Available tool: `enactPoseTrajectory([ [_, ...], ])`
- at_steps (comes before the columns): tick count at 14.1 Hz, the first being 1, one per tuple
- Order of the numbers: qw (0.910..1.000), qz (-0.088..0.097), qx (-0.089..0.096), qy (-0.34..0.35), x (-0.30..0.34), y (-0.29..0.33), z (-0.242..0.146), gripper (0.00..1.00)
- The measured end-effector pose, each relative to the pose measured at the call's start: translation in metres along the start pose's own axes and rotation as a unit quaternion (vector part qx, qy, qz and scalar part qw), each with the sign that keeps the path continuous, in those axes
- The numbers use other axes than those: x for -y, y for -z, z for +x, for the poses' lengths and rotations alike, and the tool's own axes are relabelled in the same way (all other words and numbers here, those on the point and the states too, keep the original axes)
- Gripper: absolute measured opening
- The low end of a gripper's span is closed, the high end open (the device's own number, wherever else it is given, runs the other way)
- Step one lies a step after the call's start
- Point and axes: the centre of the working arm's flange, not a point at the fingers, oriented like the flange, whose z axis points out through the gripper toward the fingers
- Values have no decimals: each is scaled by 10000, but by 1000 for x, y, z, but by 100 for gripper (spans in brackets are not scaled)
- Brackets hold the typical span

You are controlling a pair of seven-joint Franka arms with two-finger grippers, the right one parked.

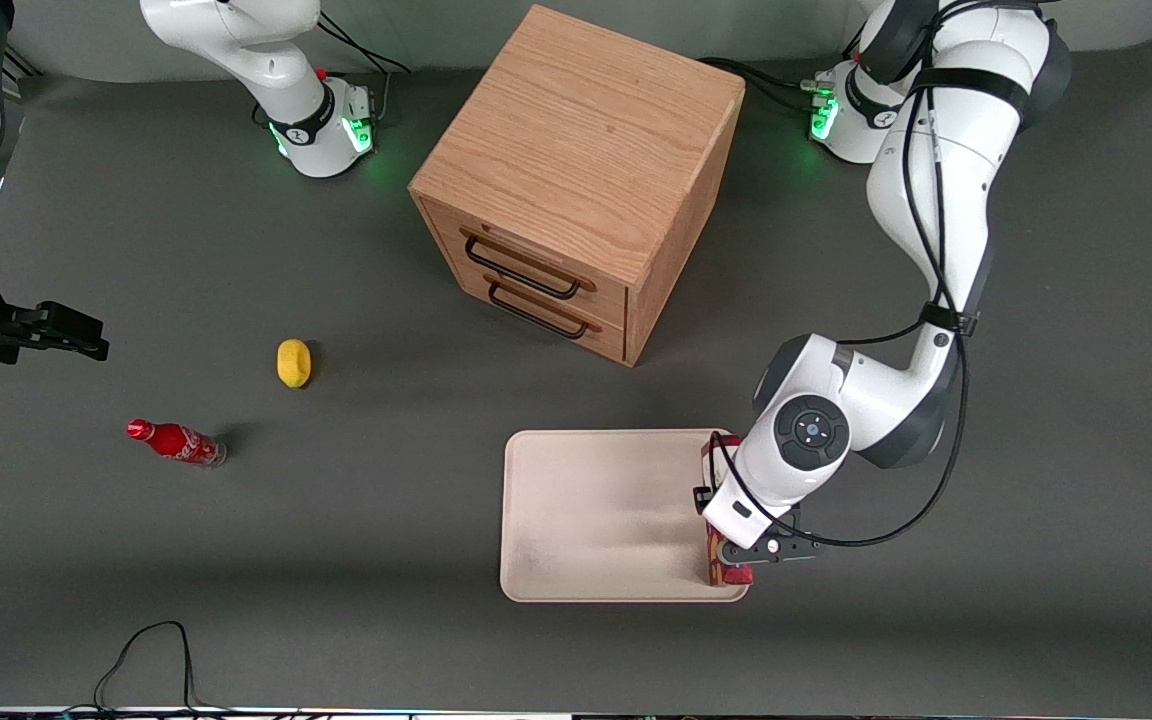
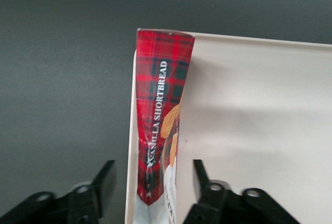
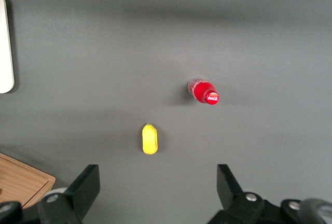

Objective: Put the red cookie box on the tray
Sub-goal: 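Open the left gripper to release the box on the tray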

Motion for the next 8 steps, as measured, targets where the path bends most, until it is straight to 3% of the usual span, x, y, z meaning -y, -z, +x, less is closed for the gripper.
enactPoseTrajectory([
  [2,9998,121,134,14,2,15,-2,94],
  [3,9997,184,176,38,2,32,-3,100],
  [8,9972,616,404,91,13,186,-33,100],
])
